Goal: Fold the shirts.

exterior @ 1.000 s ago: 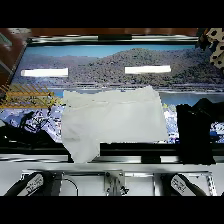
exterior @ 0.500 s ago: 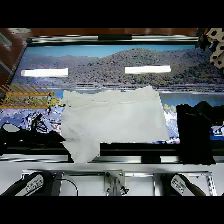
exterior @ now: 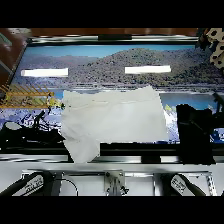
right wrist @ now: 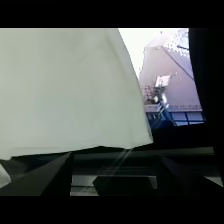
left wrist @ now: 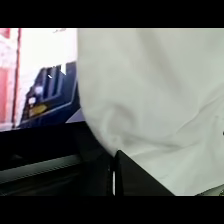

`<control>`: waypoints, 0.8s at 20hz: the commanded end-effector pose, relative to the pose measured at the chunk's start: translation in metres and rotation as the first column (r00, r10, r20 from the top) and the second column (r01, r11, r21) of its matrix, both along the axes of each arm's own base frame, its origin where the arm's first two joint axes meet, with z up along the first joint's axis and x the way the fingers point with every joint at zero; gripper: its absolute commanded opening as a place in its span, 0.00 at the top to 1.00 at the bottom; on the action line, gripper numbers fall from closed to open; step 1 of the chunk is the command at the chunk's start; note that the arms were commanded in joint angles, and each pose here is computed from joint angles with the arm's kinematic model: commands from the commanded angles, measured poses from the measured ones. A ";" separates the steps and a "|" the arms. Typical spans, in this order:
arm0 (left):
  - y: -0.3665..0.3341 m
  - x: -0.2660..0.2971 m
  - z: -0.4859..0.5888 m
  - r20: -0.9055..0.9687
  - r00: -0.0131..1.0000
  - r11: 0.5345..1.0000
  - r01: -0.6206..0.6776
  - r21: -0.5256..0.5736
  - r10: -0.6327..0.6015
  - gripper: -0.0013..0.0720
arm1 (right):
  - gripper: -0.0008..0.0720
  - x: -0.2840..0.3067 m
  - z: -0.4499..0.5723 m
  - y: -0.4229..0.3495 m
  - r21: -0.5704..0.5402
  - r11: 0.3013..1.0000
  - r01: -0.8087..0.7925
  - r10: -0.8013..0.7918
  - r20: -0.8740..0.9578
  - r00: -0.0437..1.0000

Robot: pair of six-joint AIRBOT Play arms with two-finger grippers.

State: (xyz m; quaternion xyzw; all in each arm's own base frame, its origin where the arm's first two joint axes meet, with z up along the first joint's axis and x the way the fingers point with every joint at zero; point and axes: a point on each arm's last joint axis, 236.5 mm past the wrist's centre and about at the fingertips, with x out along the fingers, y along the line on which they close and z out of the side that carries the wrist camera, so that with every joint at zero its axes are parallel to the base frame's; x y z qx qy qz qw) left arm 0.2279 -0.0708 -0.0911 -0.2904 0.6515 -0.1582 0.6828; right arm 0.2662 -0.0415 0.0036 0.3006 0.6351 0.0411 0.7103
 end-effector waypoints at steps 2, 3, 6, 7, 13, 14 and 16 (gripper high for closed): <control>-0.006 0.003 0.020 0.030 0.998 0.998 0.057 -0.033 -0.056 0.94 | 0.12 -0.030 -0.048 0.031 0.122 0.992 0.022 -0.009 -0.104 0.995; -0.007 0.001 0.023 0.029 0.997 0.997 0.068 -0.041 -0.067 0.94 | 0.12 -0.038 -0.060 0.030 0.115 0.993 0.019 -0.003 -0.140 0.990; -0.009 -0.002 0.028 0.034 0.996 0.996 0.082 -0.047 -0.080 0.94 | 0.12 -0.041 -0.080 0.026 0.112 0.993 0.032 -0.010 -0.188 0.982; -0.009 -0.002 0.029 0.037 0.996 0.996 0.082 -0.046 -0.080 0.94 | 0.12 -0.039 -0.084 0.025 0.114 0.993 0.041 -0.018 -0.190 0.982; -0.012 -0.006 0.032 0.025 0.995 0.994 0.094 -0.061 -0.093 0.94 | 0.19 -0.029 -0.098 0.023 0.119 0.991 0.069 -0.047 -0.183 0.982; -0.012 -0.005 0.032 0.025 0.995 0.994 0.094 -0.060 -0.093 0.93 | 0.20 -0.028 -0.099 0.022 0.114 0.991 0.072 -0.051 -0.180 0.982; -0.012 -0.007 0.032 0.022 0.995 0.993 0.097 -0.064 -0.095 0.93 | 0.20 -0.026 -0.103 0.022 0.109 0.991 0.078 -0.059 -0.172 0.983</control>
